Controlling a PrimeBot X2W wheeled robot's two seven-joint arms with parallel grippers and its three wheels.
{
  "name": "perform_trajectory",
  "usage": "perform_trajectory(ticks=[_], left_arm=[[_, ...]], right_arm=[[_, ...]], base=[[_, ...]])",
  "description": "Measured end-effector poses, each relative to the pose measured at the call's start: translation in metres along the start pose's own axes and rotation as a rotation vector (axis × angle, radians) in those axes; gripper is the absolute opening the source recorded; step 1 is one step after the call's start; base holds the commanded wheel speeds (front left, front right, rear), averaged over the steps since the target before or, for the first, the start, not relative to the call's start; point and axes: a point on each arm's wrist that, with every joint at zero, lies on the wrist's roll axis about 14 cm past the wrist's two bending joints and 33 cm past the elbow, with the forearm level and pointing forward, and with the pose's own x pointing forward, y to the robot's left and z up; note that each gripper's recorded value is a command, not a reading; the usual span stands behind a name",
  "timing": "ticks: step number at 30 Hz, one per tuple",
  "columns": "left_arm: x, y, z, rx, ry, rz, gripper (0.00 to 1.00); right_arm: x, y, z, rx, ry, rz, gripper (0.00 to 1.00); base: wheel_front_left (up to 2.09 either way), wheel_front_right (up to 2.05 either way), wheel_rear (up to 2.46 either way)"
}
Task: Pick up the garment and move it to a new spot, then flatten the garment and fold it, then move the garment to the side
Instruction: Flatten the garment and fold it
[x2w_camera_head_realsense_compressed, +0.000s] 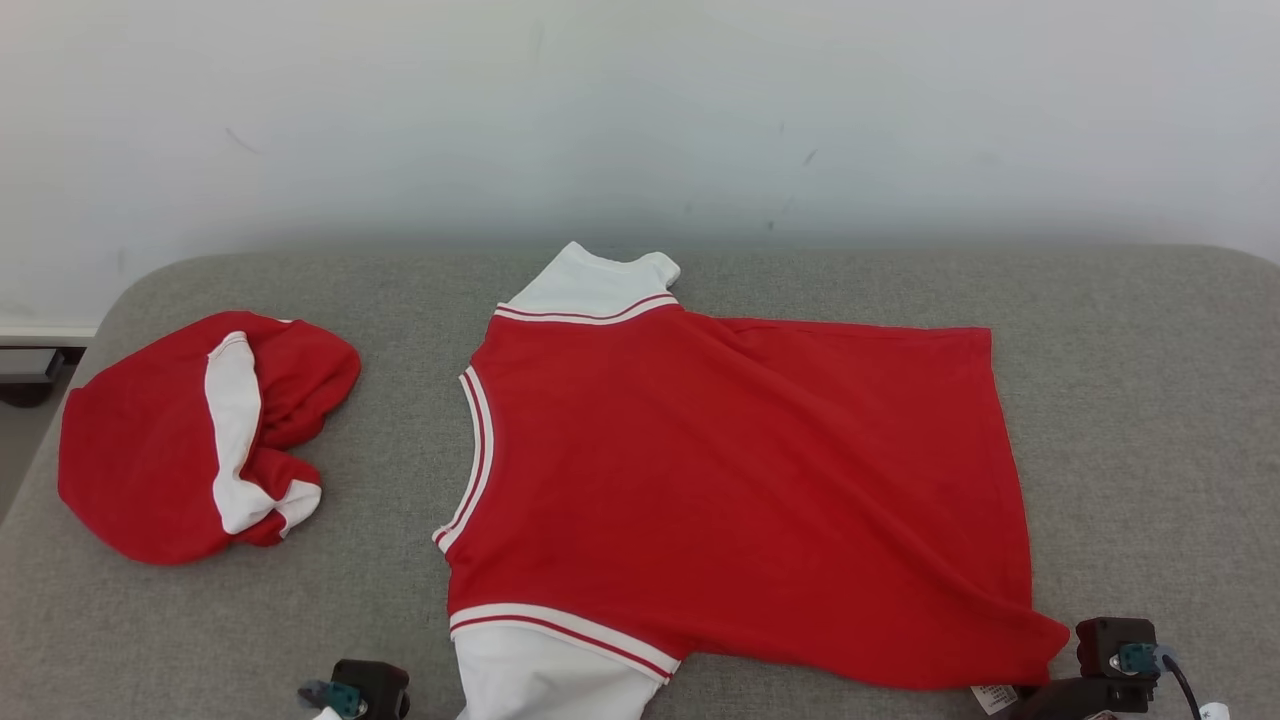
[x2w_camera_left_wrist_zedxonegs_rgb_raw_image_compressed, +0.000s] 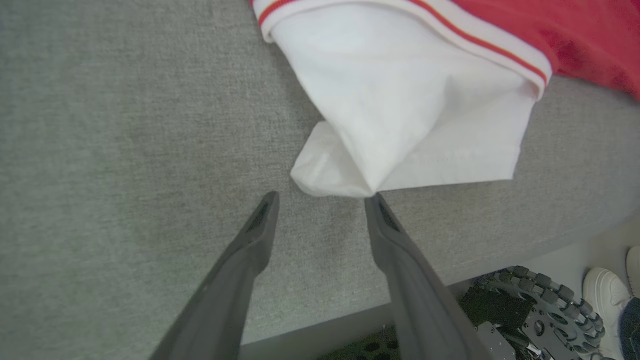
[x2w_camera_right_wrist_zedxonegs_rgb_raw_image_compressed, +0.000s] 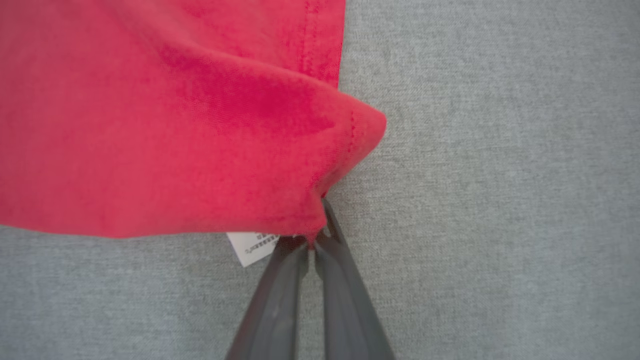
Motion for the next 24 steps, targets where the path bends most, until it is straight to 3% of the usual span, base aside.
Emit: perform_trajectory(ticks=[2,4,6,7,9,10,12,14,15,17,18,24], left_arm=[[-0.0003,-0.0003,0.0014,-0.001,-0.004,-0.001,0.27],[-0.0004,-0.0001,0.0024,-0.002,-0.008,-0.001,0.33],[-0.0003,0.0008,0.0026,-0.001,-0.009,0.001,0.59],[-0.0003,0.0012,0.0030,-0.002,-0.011,0.002,0.79],[0.0000,0.0016,0.0032,-0.002,-0.011,0.002,0.94],[0.0000,0.0016,0.0032,-0.002,-0.011,0.002,0.84],[0.0004,0.0012,0.0032,-0.001,-0.010,0.001,0.78],[0.0007,0.0008,0.0036,-0.001,-0.013,0.000,0.63],[0.0009,0.0006,0.0036,-0.001,-0.013,-0.001,0.47],[0.0011,0.0001,0.0036,0.000,-0.013,-0.002,0.04],[0.0012,-0.0001,0.0036,0.001,-0.012,-0.003,0.00],[0.0009,-0.0002,0.0038,-0.002,-0.014,-0.004,0.00]], right_arm=[[0.0000,0.0000,-0.0001,0.000,0.000,0.000,0.00],[0.0000,-0.0002,-0.0001,0.000,-0.001,0.000,0.00],[0.0001,-0.0005,-0.0004,0.001,-0.001,-0.001,0.00],[0.0001,-0.0006,-0.0005,0.001,-0.001,-0.002,0.00],[0.0002,-0.0008,-0.0007,0.003,-0.001,-0.002,0.00],[0.0002,-0.0008,-0.0007,0.003,-0.001,-0.002,0.00],[0.0003,-0.0009,-0.0006,0.006,-0.002,-0.003,0.00],[0.0003,-0.0010,-0.0008,0.011,-0.001,-0.002,0.00],[0.0004,-0.0010,-0.0008,0.012,-0.001,-0.002,0.00],[0.0005,-0.0012,-0.0009,0.013,-0.001,-0.003,0.00],[0.0005,-0.0011,-0.0009,0.013,-0.001,-0.003,0.00],[0.0008,-0.0010,-0.0003,0.017,-0.005,0.001,0.00]], base=[[0.00,0.00,0.00],[0.00,0.00,0.00],[0.00,0.00,0.00],[0.00,0.00,0.00],[0.00,0.00,0.00],[0.00,0.00,0.00],[0.00,0.00,0.00],[0.00,0.00,0.00],[0.00,0.00,0.00],[0.00,0.00,0.00],[0.00,0.00,0.00],[0.00,0.00,0.00]])
